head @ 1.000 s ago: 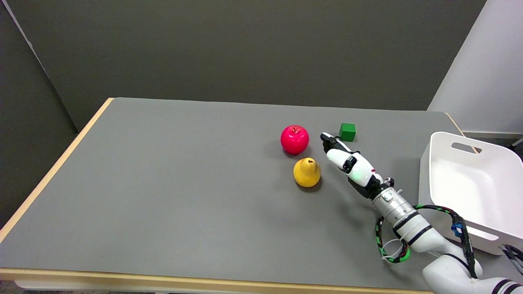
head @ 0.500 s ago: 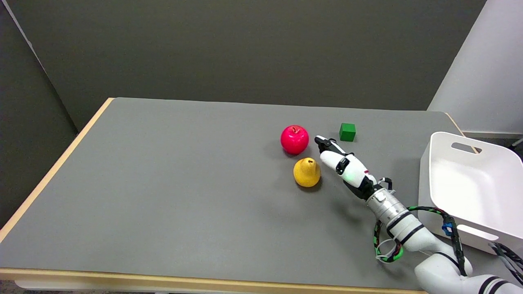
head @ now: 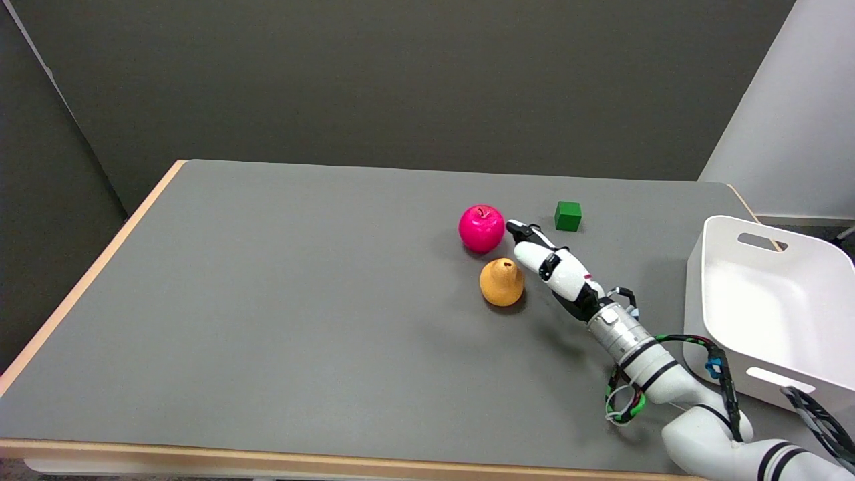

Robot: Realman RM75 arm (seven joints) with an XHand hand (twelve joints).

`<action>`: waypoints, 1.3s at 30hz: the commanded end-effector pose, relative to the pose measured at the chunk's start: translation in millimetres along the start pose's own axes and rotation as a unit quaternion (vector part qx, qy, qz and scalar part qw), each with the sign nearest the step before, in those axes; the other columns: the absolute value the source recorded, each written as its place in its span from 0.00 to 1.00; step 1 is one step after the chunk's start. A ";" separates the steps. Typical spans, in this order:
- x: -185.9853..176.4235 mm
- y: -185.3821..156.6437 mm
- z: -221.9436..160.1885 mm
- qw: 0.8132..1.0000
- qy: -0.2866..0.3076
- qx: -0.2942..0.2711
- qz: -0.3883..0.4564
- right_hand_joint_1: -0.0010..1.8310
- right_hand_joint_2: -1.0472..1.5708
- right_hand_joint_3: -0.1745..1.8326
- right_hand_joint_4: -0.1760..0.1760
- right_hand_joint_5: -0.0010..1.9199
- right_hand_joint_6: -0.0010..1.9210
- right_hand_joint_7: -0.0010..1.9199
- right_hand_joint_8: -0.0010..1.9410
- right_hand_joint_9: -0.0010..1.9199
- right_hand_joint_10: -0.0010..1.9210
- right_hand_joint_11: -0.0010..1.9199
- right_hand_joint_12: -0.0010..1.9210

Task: Pick up the yellow pear.

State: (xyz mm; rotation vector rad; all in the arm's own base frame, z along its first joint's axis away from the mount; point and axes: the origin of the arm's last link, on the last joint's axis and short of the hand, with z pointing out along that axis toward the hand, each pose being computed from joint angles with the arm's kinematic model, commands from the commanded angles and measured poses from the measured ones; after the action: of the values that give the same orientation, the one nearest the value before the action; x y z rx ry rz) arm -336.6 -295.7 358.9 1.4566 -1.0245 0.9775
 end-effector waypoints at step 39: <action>-26.0 5.8 19.9 0.999 -0.043 0.014 0.006 0.08 0.69 0.53 0.36 0.02 0.14 0.00 0.05 0.00 0.01 0.00 0.00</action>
State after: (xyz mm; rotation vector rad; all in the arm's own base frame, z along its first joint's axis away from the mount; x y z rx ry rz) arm -346.2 -317.3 339.2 1.4825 -1.0853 0.9656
